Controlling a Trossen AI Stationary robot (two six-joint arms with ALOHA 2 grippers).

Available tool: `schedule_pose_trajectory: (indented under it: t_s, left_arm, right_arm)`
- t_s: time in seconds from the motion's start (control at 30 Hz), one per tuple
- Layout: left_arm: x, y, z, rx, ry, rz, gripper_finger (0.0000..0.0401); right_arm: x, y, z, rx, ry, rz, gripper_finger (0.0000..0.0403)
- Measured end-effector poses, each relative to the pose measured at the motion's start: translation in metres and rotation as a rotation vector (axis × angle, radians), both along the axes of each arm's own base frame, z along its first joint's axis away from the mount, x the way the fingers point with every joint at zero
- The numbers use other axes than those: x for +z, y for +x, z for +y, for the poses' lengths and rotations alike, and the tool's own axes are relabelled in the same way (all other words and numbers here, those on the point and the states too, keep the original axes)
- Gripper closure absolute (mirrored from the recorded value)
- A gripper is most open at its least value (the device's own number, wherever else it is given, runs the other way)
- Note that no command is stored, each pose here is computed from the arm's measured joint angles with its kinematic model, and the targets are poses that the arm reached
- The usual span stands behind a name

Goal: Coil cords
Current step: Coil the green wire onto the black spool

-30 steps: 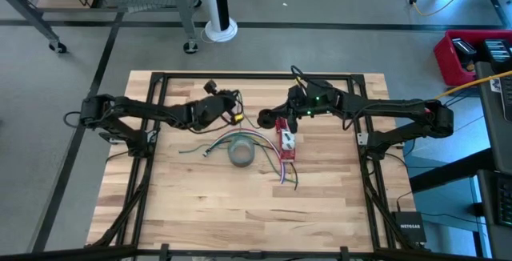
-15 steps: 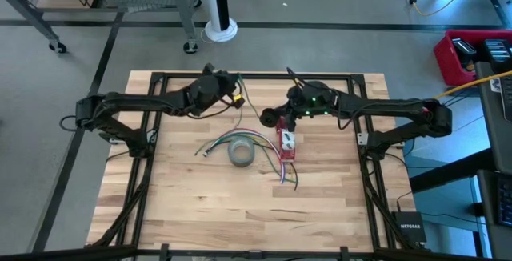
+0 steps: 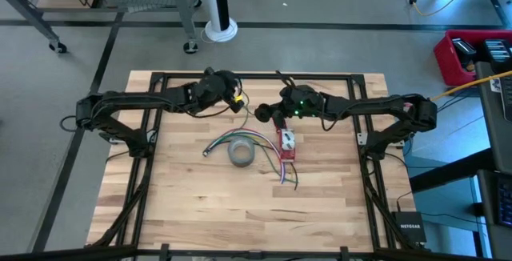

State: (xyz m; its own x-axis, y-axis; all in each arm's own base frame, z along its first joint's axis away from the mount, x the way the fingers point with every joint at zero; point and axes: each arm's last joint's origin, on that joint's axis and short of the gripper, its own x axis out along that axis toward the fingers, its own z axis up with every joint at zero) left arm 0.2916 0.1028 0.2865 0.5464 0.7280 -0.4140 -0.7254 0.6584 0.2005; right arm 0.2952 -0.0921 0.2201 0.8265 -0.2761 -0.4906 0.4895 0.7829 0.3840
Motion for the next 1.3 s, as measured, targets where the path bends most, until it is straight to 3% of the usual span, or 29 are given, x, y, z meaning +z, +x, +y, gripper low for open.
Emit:
schedule_pose_trajectory:
  t_s: [0.23,0.43,0.77,1.03,1.3]
  left_arm:
    - [-0.008,-0.011,0.016,0.12,-0.09,0.001,0.0401]
    - [-0.01,-0.014,0.021,0.123,-0.166,-0.028,0.0401]
    - [-0.012,-0.022,0.037,0.174,-0.32,-0.146,0.0401]
    - [-0.003,-0.025,0.057,0.163,-0.311,-0.269,0.0401]
    - [0.007,-0.016,0.054,0.068,-0.336,-0.417,0.0401]
  right_arm:
    - [0.001,-0.001,-0.004,-0.133,-0.065,0.014,0.04]
    - [0.001,-0.003,-0.007,-0.229,-0.158,0.05,0.04]
    - [0.001,-0.003,-0.007,-0.083,-0.378,0.168,0.04]
    - [0.001,0.001,0.008,0.064,-0.543,0.237,0.04]
    - [0.017,0.01,0.016,0.02,-0.612,0.231,0.04]
